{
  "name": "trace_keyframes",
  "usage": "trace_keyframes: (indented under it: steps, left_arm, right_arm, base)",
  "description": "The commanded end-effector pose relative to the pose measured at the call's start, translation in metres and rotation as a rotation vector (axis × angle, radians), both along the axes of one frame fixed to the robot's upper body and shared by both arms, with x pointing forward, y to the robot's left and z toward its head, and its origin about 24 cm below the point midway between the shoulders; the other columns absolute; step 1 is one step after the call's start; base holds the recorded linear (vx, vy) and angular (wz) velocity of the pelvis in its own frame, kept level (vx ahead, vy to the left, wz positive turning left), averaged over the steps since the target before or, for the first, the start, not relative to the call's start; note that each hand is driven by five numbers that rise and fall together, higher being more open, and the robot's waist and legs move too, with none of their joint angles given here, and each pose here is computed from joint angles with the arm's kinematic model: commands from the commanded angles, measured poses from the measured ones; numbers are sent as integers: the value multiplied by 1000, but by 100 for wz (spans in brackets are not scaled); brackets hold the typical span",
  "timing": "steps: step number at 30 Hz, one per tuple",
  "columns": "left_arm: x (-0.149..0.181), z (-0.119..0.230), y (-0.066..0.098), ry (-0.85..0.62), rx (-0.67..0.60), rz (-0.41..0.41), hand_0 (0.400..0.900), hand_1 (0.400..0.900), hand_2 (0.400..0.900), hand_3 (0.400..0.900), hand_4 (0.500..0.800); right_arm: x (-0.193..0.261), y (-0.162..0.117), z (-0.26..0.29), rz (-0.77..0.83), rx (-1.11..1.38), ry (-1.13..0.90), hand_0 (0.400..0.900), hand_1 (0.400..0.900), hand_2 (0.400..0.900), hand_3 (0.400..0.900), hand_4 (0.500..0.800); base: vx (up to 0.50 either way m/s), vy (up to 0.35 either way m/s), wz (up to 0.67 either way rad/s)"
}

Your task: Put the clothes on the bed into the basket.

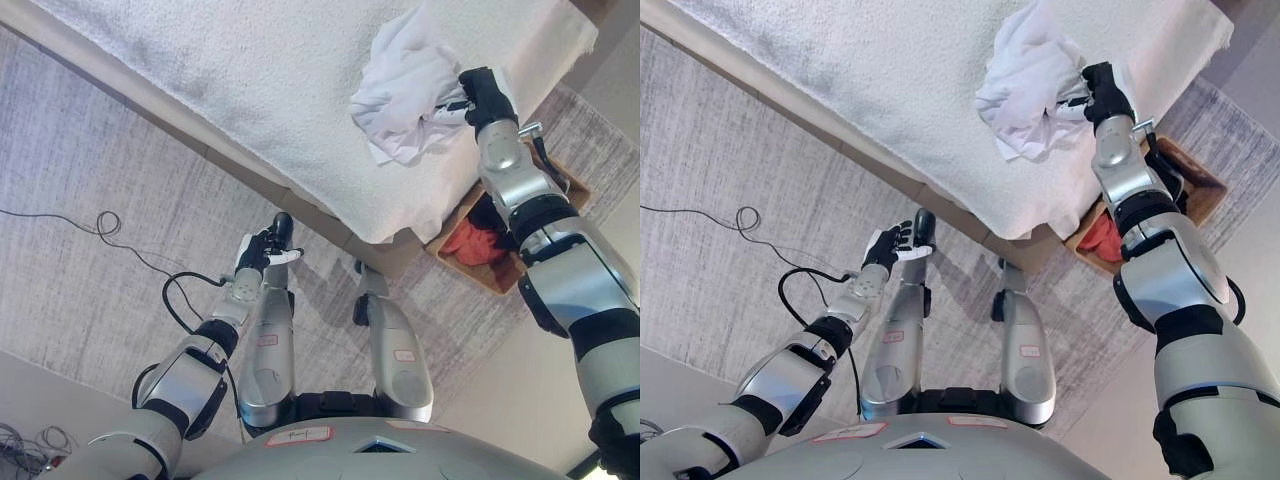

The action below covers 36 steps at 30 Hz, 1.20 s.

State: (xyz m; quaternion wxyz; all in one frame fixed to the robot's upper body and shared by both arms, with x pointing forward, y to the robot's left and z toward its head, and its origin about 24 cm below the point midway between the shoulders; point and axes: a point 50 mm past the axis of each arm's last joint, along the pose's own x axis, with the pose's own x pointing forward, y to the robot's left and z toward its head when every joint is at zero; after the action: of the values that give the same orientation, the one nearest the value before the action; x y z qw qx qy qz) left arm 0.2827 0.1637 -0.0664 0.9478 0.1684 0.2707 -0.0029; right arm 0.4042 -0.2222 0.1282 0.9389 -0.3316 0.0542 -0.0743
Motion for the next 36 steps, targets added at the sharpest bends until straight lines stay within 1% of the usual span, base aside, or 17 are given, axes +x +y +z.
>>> trace_keyframes:
  steps: [1, 5, 8, 10, 11, 13, 19, 24, 26, 28, 32, 36]
  left_arm:
    - [-7, -5, 2, -5, 6, 8, 900, 900, 900, 900, 800]
    - [-15, -10, 5, 6, -6, 22, 900, 900, 900, 900, 800]
    - [-19, -12, 8, 9, -12, 25, 900, 900, 900, 900, 800]
    - [-22, -12, 8, 6, -26, 27, 900, 900, 900, 900, 800]
    - [-23, -13, 10, 7, -30, 33, 900, 900, 900, 900, 800]
    - [-27, -14, 14, 11, -35, 39, 900, 900, 900, 900, 800]
    - [-47, -26, 27, 69, -41, 49, 900, 900, 900, 900, 800]
    - [-68, -38, 39, 135, -44, 81, 900, 900, 900, 900, 800]
    - [-74, -41, 44, 157, -43, 98, 900, 900, 900, 900, 800]
    - [-80, -44, 50, 174, -43, 117, 900, 900, 900, 900, 800]
    - [-88, -48, 52, 200, -45, 119, 900, 900, 900, 900, 800]
    - [-93, -52, 51, 225, -52, 107, 900, 900, 900, 900, 800]
  right_arm:
    - [1, 12, 9, 62, 68, -85, 400, 400, 400, 400, 500]
    - [-16, -5, -16, 27, 136, -79, 400, 400, 400, 400, 500]
    - [-33, -26, -39, -36, 173, -49, 400, 400, 400, 400, 500]
    - [-51, -44, -61, -112, 218, -17, 400, 400, 400, 400, 500]
    - [-57, -47, -68, -125, 230, -5, 400, 400, 400, 400, 500]
    - [-75, -65, -86, -193, 249, 35, 400, 400, 400, 400, 500]
    - [-126, -107, -128, -362, 270, 175, 400, 400, 400, 400, 500]
    - [-161, -136, -145, -500, 302, 241, 400, 400, 400, 400, 500]
    - [-178, -151, -151, -592, 328, 260, 400, 400, 400, 400, 500]
    - [-183, -158, -150, -629, 341, 264, 400, 400, 400, 400, 500]
    - [-204, -177, -154, -725, 349, 314, 400, 400, 400, 400, 500]
    - [-211, -187, -152, -766, 353, 342, 400, 400, 400, 400, 500]
  base:
    - [39, 45, -12]
    - [52, 56, -18]
    - [61, 67, -20]
    - [82, 73, -25]
    - [82, 63, -23]
    - [75, 49, -19]
    - [75, 23, -17]
    - [59, -2, -12]
    - [33, -10, -9]
    - [9, -14, -7]
    - [1, -4, -1]
    - [-13, -16, 4]
